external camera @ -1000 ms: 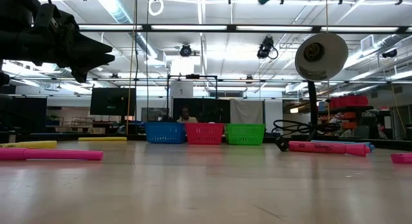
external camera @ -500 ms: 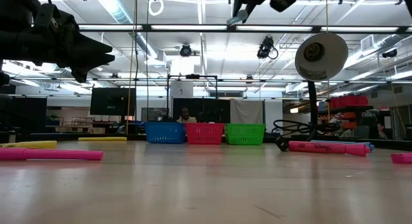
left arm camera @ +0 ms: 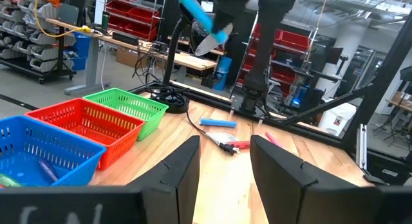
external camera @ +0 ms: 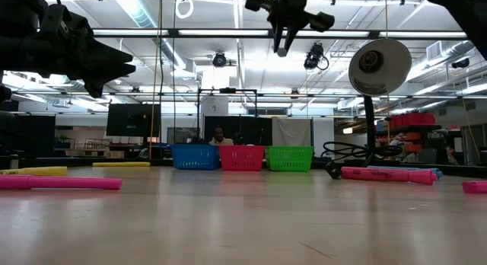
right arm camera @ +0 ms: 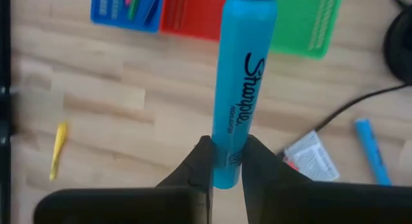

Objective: Pick & Place Markers
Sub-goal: Put the bottom blue highlighter into the green bin

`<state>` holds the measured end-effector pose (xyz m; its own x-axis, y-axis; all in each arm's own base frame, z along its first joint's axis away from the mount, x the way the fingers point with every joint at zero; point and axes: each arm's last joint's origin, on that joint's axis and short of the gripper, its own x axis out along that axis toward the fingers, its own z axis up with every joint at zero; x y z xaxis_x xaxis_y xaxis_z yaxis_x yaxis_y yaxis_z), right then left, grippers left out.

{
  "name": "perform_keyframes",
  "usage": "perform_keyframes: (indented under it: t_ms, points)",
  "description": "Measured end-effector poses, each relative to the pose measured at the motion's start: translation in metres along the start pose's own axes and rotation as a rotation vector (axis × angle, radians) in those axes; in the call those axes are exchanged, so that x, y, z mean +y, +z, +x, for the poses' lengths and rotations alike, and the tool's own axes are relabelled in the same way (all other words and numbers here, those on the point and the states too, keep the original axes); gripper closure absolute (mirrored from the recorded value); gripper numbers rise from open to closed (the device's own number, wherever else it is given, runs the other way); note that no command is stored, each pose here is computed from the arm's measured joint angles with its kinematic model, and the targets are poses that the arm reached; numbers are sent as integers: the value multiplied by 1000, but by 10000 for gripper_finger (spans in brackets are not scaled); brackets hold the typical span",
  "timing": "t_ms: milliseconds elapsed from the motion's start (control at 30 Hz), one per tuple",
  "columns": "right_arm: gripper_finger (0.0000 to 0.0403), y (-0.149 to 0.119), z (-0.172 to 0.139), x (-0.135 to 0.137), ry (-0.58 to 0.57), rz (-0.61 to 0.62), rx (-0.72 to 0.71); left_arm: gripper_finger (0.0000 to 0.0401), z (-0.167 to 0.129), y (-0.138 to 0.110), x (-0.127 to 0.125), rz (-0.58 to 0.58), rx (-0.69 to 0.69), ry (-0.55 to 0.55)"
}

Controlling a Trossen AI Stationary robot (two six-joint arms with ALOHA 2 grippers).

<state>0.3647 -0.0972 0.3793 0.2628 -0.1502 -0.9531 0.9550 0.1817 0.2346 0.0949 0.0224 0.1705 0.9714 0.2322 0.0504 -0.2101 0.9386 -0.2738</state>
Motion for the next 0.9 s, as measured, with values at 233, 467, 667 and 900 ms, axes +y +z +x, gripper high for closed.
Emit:
perform_keyframes:
  t_ms: [233, 467, 667, 900]
  points:
    - [364, 36, 3, -19, -42, 39, -61, 259, 0, 0, 0, 0, 0, 0]
    - [365, 66, 4, -39, -81, 74, -105, 259, 0, 0, 0, 0, 0, 0]
    - [365, 86, 3, -52, -107, 102, -166, 259, 0, 0, 0, 0, 0, 0]
    - [365, 96, 22, -49, -118, 88, -150, 259, 0, 0, 0, 0, 0, 0]
